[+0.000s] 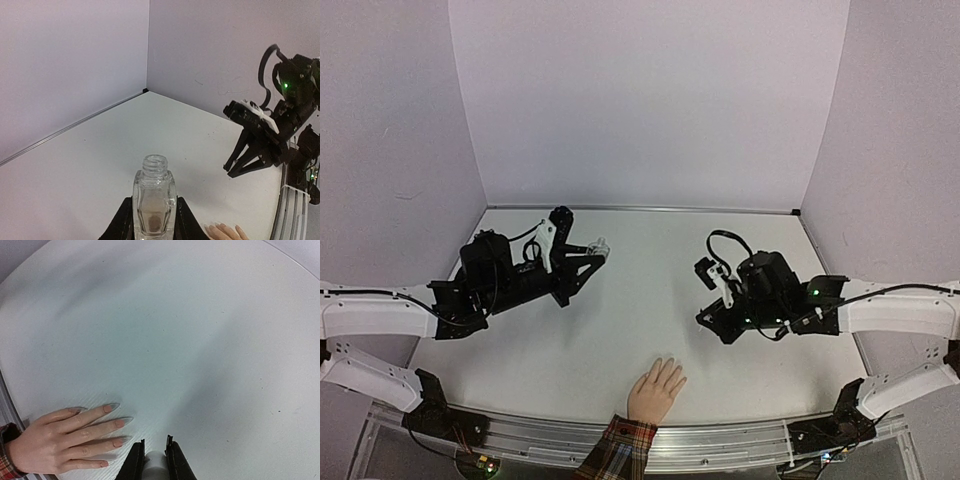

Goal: Paint the nails

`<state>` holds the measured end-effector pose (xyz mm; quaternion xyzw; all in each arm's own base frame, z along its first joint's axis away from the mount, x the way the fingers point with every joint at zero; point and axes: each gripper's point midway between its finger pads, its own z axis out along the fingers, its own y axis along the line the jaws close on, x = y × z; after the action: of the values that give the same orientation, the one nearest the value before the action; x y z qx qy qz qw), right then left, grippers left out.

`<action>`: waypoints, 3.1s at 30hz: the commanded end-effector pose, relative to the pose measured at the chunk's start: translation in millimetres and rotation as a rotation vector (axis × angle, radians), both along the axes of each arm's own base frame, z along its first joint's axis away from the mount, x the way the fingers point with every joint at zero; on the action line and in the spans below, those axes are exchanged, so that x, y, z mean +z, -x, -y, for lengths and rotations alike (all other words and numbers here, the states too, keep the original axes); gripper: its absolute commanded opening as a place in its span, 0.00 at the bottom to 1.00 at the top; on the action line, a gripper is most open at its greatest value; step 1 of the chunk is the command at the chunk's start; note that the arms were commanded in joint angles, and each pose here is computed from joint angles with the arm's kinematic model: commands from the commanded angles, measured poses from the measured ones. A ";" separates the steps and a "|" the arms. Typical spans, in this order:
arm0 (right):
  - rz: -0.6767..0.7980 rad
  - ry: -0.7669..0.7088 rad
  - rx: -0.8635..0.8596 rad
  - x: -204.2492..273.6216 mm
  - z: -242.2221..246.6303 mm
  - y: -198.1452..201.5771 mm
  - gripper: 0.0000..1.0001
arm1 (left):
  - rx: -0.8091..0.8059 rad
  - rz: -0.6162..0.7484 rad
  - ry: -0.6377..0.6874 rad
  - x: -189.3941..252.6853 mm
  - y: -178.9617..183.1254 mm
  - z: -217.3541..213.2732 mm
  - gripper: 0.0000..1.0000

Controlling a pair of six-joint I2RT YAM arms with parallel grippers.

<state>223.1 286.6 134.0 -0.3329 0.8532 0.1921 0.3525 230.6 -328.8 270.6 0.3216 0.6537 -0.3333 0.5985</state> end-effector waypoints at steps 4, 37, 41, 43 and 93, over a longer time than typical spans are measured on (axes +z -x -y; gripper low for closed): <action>0.038 -0.335 0.096 133.3 -36.7 9.0 0.00 | -0.207 0.109 0.036 9.7 33.8 11.6 0.00; 0.038 -0.444 0.310 217.4 -145.4 22.0 0.00 | -0.347 0.196 0.023 2.8 61.8 16.8 0.00; 0.035 -0.409 0.298 208.3 -144.1 19.8 0.00 | -0.336 0.198 0.026 3.9 60.5 14.9 0.00; 0.030 -0.403 0.303 206.0 -144.3 21.0 0.00 | -0.330 0.200 0.029 4.9 60.2 13.7 0.00; -0.129 -0.264 0.528 150.5 -177.1 53.1 0.00 | -0.319 0.213 0.052 26.0 60.3 11.1 0.00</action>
<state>196.7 455.1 289.0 -0.4287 0.7545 0.3799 0.3203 173.4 -341.7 254.6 0.4521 0.5592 -0.3947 0.5720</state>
